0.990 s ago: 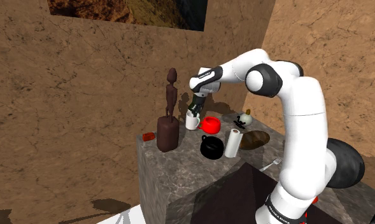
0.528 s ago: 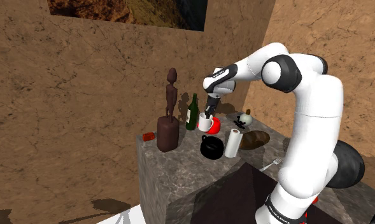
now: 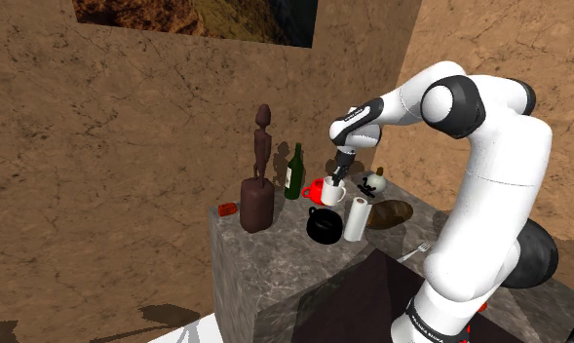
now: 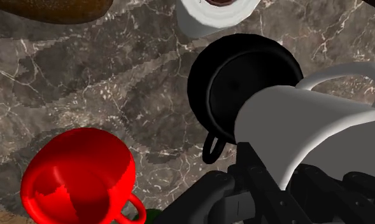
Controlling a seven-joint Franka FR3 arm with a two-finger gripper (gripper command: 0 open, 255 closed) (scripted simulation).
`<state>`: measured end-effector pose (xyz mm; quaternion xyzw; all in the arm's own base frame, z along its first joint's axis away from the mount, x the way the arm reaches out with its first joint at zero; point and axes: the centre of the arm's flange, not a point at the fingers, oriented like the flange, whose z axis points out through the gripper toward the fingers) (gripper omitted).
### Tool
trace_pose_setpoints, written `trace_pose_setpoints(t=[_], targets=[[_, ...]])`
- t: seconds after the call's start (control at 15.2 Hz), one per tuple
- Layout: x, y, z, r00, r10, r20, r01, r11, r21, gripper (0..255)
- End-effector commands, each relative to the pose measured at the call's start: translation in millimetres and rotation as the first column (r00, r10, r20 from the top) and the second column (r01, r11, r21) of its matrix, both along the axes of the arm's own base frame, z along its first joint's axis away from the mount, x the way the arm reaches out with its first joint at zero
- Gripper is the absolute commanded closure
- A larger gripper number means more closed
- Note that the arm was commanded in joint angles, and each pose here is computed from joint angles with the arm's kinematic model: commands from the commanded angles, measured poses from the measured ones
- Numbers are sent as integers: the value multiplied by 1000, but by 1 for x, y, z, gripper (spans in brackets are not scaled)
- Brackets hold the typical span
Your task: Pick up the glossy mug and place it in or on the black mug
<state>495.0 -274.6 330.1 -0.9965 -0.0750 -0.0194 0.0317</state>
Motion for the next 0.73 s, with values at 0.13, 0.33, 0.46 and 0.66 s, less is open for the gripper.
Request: trace_pose_setpoints(t=[0.13, 0.33, 0.46, 0.66], targets=[[-2, -1, -21, 1000, 0, 0, 0, 1000, 0, 255], [-2, -1, -37, 1000, 0, 0, 0, 1000, 0, 255], [-2, -1, -47, 1000, 0, 0, 0, 1000, 0, 255], [-2, -1, -63, 1000, 0, 0, 0, 1000, 0, 255]])
